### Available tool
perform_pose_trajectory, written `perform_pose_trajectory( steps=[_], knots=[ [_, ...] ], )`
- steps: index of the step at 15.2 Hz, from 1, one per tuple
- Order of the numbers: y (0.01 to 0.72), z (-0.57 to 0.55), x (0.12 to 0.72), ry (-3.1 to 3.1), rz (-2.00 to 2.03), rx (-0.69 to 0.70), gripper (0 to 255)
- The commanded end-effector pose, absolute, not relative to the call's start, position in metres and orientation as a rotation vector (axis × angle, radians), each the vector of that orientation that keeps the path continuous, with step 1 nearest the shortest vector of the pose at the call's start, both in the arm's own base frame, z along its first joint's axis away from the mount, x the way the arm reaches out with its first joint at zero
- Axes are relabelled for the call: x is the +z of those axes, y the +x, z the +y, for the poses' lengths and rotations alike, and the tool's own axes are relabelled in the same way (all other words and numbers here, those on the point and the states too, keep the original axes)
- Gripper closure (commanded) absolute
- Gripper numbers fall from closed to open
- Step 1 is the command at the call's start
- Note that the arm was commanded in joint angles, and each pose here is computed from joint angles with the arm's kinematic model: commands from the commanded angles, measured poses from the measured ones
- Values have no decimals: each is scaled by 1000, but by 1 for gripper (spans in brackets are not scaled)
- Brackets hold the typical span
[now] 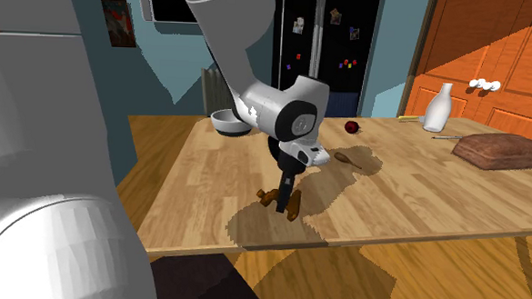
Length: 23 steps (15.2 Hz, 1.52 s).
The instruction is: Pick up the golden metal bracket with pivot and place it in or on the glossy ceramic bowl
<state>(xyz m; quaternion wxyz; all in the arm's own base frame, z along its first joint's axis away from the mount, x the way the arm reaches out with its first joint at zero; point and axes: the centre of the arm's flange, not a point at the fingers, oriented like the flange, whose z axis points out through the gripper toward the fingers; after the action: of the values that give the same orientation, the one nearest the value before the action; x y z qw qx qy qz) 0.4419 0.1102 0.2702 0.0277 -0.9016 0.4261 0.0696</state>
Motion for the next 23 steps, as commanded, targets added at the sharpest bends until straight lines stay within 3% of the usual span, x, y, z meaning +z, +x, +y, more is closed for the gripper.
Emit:
perform_pose_trajectory(
  steps=[1, 3, 4, 13, 23],
  knots=[
    [442, 110, 270, -2783, 1316, 215, 0],
    [442, 110, 270, -2783, 1316, 215, 0],
    [442, 110, 270, -2783, 1316, 215, 255],
    [442, 110, 270, -2783, 1316, 215, 255],
    [442, 110, 323, -2783, 1316, 215, 255]
  ],
)
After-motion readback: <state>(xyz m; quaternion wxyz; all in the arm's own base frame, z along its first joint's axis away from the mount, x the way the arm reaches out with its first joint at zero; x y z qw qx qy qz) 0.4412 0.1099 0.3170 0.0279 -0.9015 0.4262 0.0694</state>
